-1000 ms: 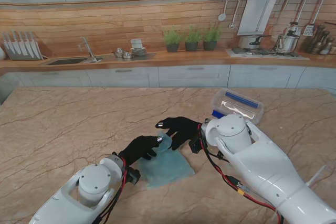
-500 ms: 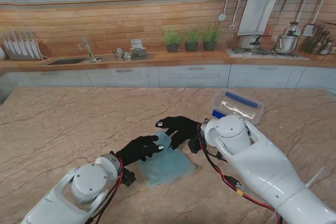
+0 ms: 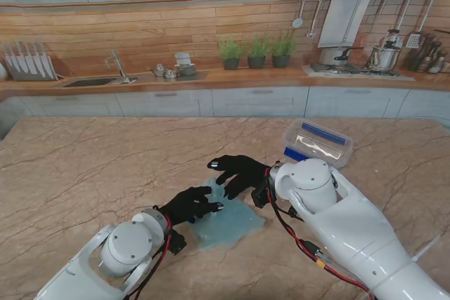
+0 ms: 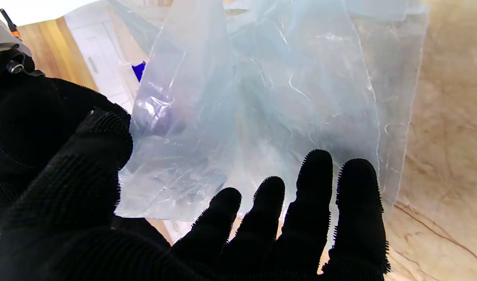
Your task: Fold the bubble film and place it into the plastic crate
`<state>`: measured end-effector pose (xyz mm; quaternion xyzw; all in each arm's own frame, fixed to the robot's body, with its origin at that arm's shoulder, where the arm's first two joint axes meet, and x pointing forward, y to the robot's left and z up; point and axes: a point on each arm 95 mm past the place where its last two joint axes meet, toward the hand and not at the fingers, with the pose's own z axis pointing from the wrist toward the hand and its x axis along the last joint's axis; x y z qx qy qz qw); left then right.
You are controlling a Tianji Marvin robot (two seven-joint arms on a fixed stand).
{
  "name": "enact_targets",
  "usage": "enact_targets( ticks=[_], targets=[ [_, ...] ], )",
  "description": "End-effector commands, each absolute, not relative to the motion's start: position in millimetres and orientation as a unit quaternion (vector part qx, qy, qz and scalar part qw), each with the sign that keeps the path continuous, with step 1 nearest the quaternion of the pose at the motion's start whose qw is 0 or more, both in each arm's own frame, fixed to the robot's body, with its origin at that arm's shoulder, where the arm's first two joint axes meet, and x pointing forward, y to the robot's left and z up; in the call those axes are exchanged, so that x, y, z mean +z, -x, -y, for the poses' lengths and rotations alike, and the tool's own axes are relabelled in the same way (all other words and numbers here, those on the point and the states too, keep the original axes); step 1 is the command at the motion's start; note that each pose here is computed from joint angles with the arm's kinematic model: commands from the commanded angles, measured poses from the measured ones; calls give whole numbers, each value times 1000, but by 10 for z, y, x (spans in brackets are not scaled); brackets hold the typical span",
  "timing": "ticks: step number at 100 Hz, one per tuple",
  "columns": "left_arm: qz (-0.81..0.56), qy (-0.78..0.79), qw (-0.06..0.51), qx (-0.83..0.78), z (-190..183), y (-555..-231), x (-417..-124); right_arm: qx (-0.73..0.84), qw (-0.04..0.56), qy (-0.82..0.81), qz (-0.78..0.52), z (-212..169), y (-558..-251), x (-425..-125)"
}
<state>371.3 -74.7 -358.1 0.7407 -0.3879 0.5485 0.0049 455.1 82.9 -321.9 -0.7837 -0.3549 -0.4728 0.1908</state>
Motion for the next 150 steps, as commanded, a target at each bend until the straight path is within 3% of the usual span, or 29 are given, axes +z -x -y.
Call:
enact_targets(
  ticks=[1, 35, 75, 112, 150],
  targets=[
    [387, -742, 10, 548, 774, -3675, -3601, -478, 203, 779, 352, -870, -4502, -3201],
    [377, -746, 16, 549, 751, -3665, -3619, -482, 227, 774, 344, -931, -4403, -3211],
    [344, -760, 19, 551, 720, -3642, -3622, -494, 208, 775, 336, -1053, -4328, -3311],
    [351, -766, -50, 537, 807, -3631, -3635, -519, 217, 765, 314, -1137, -4258, -3248],
    [298, -794, -65, 526, 896, -3663, -3705, -552, 202, 751, 301, -996, -4217, -3116]
  ],
)
